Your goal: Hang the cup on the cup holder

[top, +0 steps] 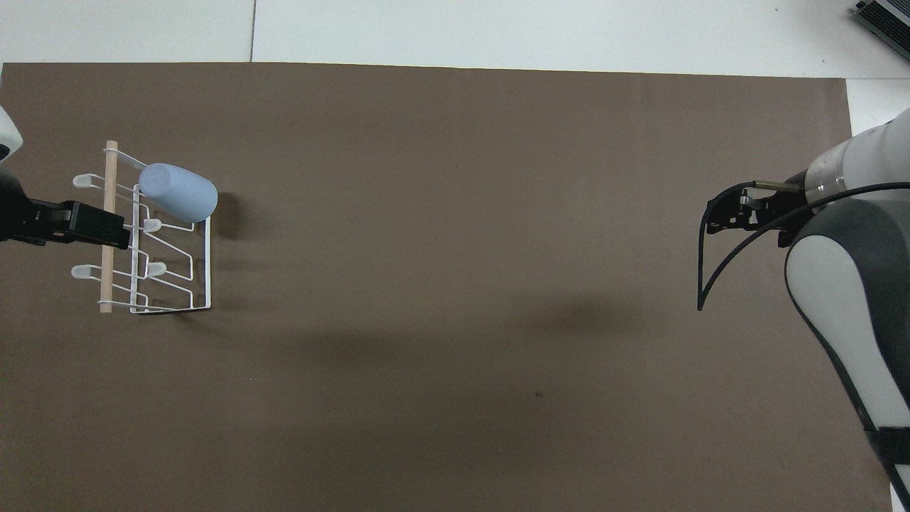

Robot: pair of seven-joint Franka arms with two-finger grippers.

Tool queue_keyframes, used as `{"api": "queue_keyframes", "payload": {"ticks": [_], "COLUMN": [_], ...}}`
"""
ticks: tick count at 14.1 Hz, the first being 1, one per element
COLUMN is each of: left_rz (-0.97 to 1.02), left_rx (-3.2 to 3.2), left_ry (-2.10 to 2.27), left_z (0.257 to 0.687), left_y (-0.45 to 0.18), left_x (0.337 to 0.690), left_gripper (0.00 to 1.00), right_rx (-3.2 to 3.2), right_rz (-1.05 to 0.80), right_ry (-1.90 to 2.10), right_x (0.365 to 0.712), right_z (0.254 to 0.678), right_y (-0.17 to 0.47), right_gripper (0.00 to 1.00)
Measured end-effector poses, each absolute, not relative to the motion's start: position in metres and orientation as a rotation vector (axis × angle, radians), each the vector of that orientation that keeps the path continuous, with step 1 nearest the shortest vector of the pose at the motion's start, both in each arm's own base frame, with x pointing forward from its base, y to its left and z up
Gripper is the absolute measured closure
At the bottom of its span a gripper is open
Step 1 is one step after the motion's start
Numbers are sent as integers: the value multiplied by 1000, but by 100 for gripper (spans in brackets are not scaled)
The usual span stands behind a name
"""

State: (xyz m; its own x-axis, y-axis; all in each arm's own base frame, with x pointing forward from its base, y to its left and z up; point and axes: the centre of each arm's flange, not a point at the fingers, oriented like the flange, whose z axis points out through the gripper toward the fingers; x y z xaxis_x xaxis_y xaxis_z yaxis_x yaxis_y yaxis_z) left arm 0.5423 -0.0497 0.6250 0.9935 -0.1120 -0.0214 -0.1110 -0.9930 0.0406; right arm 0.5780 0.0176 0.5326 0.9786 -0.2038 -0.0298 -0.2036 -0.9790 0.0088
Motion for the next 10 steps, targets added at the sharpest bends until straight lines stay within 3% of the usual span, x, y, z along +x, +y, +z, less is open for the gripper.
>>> {"api": "queue_keyframes", "payload": {"ticks": [10], "left_rz": [-64], "left_rx": [3097], "left_ry": [-166], "left_z": [620], "left_y": [-47], "left_x": [541], "left_gripper": [0], "right_rx": [3119], "right_rz": [-48], "right_ry": [-321], "right_x": [578], "right_z": [533], "right_y": [18], "right_gripper": [0]}}
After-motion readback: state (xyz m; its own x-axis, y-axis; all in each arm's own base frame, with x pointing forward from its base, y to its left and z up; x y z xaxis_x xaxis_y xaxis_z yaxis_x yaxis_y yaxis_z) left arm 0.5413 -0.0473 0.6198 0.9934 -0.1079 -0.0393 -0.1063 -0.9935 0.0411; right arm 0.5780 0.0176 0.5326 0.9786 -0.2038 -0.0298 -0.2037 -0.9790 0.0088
